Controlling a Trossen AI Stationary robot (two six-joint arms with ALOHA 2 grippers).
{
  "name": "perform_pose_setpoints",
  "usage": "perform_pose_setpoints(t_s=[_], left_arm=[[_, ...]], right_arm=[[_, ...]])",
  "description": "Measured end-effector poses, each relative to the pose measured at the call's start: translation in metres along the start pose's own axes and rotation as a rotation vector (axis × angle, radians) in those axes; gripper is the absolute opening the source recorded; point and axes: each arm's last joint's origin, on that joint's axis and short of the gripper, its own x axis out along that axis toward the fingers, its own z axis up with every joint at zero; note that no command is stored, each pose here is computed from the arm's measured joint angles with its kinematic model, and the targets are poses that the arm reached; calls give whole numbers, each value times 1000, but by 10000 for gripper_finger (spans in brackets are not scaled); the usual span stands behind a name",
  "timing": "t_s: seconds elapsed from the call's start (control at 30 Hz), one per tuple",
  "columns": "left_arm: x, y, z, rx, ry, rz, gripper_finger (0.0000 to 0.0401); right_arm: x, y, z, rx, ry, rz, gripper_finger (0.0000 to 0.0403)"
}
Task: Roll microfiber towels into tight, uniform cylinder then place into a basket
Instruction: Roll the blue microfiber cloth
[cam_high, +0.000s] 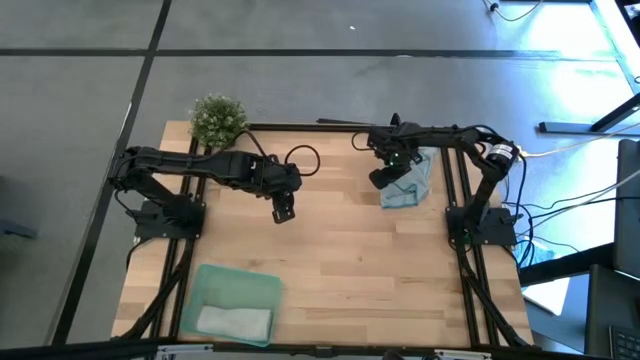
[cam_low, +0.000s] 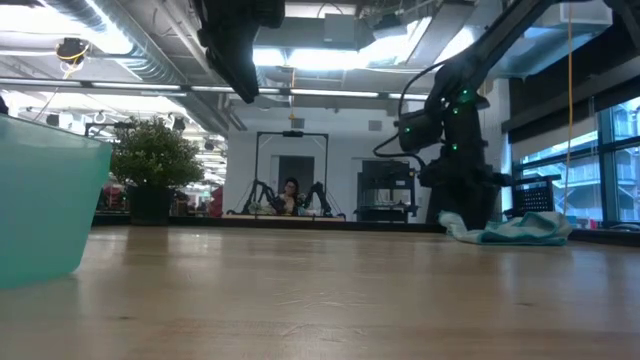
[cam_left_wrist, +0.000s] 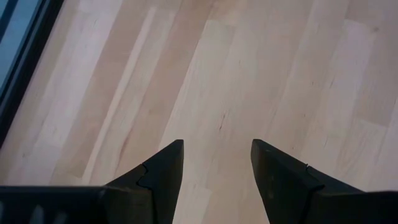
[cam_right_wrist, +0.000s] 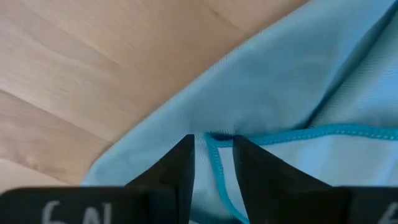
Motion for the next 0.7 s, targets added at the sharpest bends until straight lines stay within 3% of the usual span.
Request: perform_pose_setpoints(t_s=[0.57,0.7], left_arm=[[0,-1,0,-2,8,-29,183],[0,-1,0,-1,8,-29,183]], right_arm=[[12,-8,-5,20,9,-8,110],[13,-8,-5,9,3,-6,89]])
